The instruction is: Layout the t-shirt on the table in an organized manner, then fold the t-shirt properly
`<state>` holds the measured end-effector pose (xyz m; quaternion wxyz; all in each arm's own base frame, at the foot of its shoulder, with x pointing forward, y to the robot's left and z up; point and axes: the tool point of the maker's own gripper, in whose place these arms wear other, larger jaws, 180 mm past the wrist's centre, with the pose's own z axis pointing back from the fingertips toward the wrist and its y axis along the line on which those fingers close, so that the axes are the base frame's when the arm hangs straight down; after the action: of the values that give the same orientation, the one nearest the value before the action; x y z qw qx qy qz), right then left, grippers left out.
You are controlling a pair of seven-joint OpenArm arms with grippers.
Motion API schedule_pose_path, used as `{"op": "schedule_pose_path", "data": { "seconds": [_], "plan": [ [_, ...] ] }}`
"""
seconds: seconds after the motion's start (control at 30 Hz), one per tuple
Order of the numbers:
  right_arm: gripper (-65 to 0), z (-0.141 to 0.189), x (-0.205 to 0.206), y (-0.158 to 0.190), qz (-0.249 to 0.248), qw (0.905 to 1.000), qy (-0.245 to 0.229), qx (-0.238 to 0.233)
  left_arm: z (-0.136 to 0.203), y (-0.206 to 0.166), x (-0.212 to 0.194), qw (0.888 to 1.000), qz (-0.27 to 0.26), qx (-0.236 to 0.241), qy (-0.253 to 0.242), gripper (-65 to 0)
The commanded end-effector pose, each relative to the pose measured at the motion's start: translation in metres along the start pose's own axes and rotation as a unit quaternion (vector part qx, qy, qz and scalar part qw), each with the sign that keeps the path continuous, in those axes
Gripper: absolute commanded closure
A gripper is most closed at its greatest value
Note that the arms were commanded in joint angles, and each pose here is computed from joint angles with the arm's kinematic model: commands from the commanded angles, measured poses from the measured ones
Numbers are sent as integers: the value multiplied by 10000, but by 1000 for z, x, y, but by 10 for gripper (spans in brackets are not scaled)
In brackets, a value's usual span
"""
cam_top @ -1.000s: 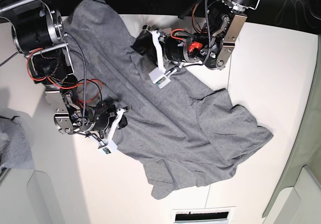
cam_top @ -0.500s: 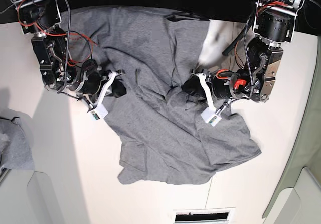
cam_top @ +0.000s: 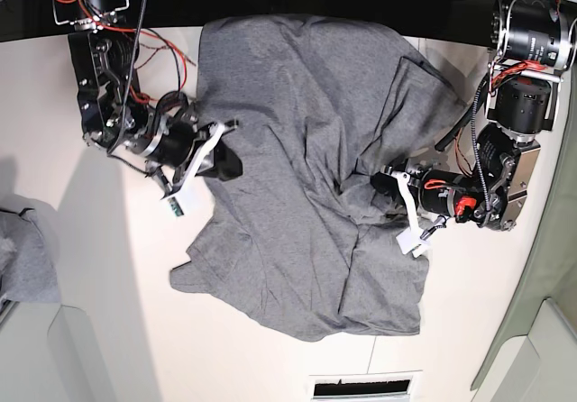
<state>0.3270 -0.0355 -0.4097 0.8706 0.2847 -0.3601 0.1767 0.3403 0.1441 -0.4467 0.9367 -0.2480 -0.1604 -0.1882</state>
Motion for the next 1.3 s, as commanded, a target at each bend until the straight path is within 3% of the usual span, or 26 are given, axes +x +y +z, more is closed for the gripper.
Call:
{"op": "schedule_pose_path", "data": {
  "seconds": [0.0,0.13,0.27,0.37,0.5,0.67,0.83,0.93,1.1,1.27],
  "plan": [
    [0,1,36,-6,113,9988,-470,-51,14,-1,21,9995,-54,-100,-308,-63],
    [0,-13,84,-28,300,9958,-772,-388,28,-12,25,9981,19,-463,-409,-63],
    [0,-44,115,-32,349,9961,-694,-414,43,-23,26,9952,-15,-733,-648,-63],
    [0,-69,132,-28,519,9966,-506,-391,42,-39,7,9939,-69,-981,-508,-62],
    [0,-91,123,-30,938,9943,94,-507,30,-62,-36,9918,9,-1250,-251,-62],
    [0,-99,72,-44,1407,9820,1008,-756,13,-73,-105,9894,395,-1369,288,-62],
    [0,-89,31,-62,1444,9752,1453,-843,4,-55,-138,9949,224,-767,613,-56],
    [0,-77,13,-75,1225,9768,1548,-828,5,-41,-144,9955,-34,-393,864,-13],
    [0,-57,-18,-86,776,9811,1621,-720,11,-11,-124,9951,-491,253,817,-13],
    [0,-38,-41,-77,574,9827,1665,-577,17,15,-98,9947,-496,561,705,-13]
  ]
}}
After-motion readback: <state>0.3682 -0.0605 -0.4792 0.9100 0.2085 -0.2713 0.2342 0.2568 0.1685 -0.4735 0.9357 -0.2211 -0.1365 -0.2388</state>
